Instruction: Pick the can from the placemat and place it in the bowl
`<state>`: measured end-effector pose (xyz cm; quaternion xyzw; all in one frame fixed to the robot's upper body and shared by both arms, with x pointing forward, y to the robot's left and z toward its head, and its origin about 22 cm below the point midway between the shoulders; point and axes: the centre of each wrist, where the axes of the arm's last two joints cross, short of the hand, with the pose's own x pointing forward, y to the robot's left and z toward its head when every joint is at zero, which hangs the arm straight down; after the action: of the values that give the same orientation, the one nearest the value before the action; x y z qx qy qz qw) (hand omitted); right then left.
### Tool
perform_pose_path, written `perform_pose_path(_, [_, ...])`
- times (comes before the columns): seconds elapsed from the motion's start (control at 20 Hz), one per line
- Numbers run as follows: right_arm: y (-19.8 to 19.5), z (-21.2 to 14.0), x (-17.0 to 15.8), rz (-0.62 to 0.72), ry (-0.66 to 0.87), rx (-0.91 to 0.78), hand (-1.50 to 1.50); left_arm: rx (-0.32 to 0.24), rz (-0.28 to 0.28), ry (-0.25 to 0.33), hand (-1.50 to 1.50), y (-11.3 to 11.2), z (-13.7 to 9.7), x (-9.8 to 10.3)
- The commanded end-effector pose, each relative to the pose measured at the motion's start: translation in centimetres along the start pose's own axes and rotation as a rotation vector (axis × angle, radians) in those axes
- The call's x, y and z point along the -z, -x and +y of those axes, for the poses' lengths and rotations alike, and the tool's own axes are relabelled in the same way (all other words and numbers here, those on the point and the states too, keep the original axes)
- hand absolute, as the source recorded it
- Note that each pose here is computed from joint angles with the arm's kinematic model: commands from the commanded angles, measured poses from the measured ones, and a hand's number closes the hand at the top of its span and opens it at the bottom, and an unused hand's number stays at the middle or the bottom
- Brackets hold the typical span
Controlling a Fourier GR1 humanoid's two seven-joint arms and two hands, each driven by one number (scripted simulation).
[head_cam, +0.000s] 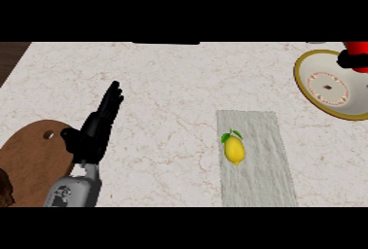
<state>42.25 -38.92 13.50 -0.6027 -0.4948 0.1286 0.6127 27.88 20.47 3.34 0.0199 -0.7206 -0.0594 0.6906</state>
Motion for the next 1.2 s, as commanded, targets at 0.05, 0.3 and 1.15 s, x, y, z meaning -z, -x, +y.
perform_pose_path(0.05, [3.8,0.8,0.0,0.101,-0.102,0.12,1.5,-0.019,-0.005,0.009,0.0,-0.9,-0.5,-0.2])
perform_pose_path(0.3, [6.0,2.5,-1.1,0.011,-0.236,0.233,-1.5,0.003,0.008,0.008,0.0,0.6,0.5,0.6])
perform_pose_path(1.15, [7.5,-1.7,0.7,-0.021,-0.002,0.687,-1.5,-0.007,0.038,-0.024,0.0,0.4,-0.4,-0.2])
